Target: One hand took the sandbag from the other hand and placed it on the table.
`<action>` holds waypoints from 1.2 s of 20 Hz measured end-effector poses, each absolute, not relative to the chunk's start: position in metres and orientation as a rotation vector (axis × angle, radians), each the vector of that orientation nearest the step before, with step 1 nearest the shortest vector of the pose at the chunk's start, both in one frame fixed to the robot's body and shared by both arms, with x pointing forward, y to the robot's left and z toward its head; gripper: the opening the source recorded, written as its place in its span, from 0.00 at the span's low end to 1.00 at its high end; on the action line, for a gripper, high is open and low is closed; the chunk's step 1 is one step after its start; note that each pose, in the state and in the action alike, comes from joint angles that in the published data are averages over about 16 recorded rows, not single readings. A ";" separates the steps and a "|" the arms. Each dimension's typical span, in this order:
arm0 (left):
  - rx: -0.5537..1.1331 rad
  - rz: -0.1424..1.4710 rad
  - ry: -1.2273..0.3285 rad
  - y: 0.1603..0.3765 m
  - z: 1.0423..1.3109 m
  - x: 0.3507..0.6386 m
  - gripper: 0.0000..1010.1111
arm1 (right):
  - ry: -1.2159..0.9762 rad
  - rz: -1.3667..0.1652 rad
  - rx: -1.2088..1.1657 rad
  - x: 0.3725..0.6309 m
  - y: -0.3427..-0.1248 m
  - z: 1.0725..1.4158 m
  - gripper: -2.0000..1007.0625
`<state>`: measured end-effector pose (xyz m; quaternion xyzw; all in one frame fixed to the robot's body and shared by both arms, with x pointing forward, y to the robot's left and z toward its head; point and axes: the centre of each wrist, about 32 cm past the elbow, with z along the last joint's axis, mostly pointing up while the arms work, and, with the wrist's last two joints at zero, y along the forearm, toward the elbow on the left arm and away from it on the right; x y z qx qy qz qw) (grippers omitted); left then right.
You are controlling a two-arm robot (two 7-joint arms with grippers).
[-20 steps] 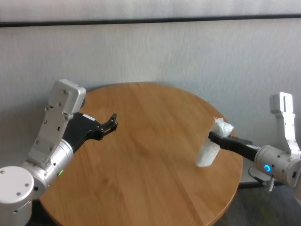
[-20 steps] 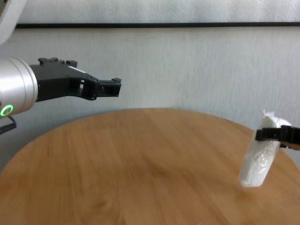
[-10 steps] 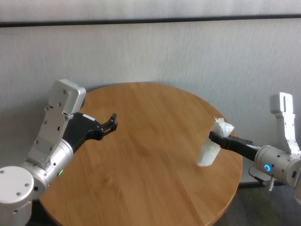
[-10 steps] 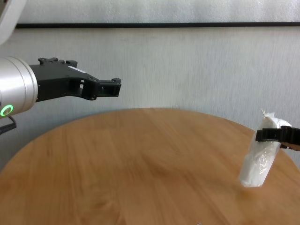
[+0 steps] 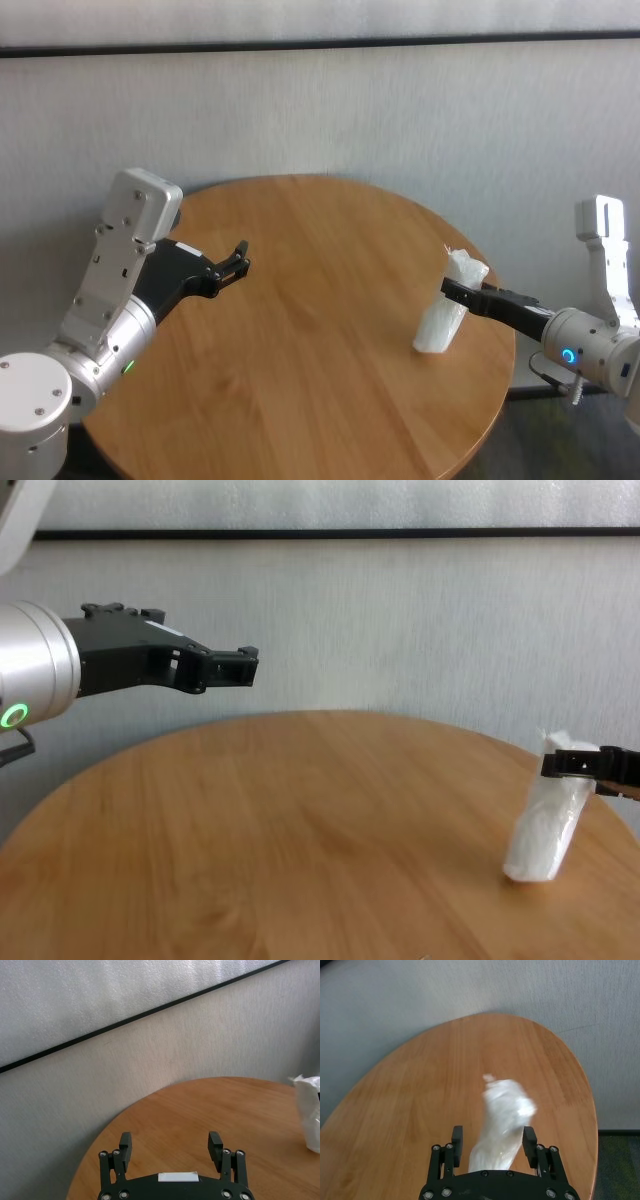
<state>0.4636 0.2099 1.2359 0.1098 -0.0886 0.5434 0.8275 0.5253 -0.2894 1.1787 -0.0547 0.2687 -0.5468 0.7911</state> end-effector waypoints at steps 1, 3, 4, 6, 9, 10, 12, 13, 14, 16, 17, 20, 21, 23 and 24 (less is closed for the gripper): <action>0.233 1.154 -0.188 0.210 1.236 0.464 0.99 | 0.578 -1.177 -0.117 0.525 -0.289 1.179 0.73; 0.233 1.154 -0.188 0.210 1.236 0.464 0.99 | 0.578 -1.178 -0.117 0.525 -0.289 1.179 0.79; 0.233 1.154 -0.188 0.210 1.236 0.464 0.99 | 0.577 -1.178 -0.117 0.525 -0.289 1.179 0.81; 0.233 1.154 -0.188 0.210 1.236 0.464 0.99 | 0.577 -1.178 -0.116 0.525 -0.289 1.179 0.86; 0.233 1.154 -0.188 0.210 1.236 0.464 0.99 | 0.577 -1.179 -0.116 0.525 -0.289 1.179 0.92; 0.233 1.154 -0.188 0.210 1.236 0.464 0.99 | 0.577 -1.179 -0.116 0.525 -0.289 1.179 0.94; 0.233 1.154 -0.188 0.210 1.236 0.464 0.99 | 0.576 -1.179 -0.116 0.525 -0.289 1.179 0.96; 0.233 1.154 -0.188 0.210 1.236 0.464 0.99 | 0.576 -1.180 -0.116 0.525 -0.289 1.179 0.97; 0.233 1.154 -0.188 0.210 1.236 0.464 0.99 | 0.576 -1.180 -0.116 0.525 -0.289 1.179 0.98; 0.233 1.154 -0.188 0.210 1.236 0.464 0.99 | 0.576 -1.180 -0.115 0.525 -0.289 1.179 0.99; 0.233 1.154 -0.188 0.210 1.236 0.464 0.99 | 0.576 -1.180 -0.115 0.525 -0.289 1.179 0.99; 0.233 1.154 -0.188 0.210 1.236 0.464 0.99 | 0.576 -1.180 -0.115 0.525 -0.289 1.179 0.99; 0.233 1.154 -0.188 0.210 1.236 0.464 0.99 | 0.576 -1.180 -0.115 0.525 -0.289 1.179 0.99; 0.233 1.154 -0.188 0.210 1.236 0.464 0.99 | 0.576 -1.180 -0.115 0.525 -0.289 1.179 0.99; 0.233 1.154 -0.188 0.210 1.236 0.464 0.99 | 0.576 -1.180 -0.115 0.525 -0.289 1.179 0.99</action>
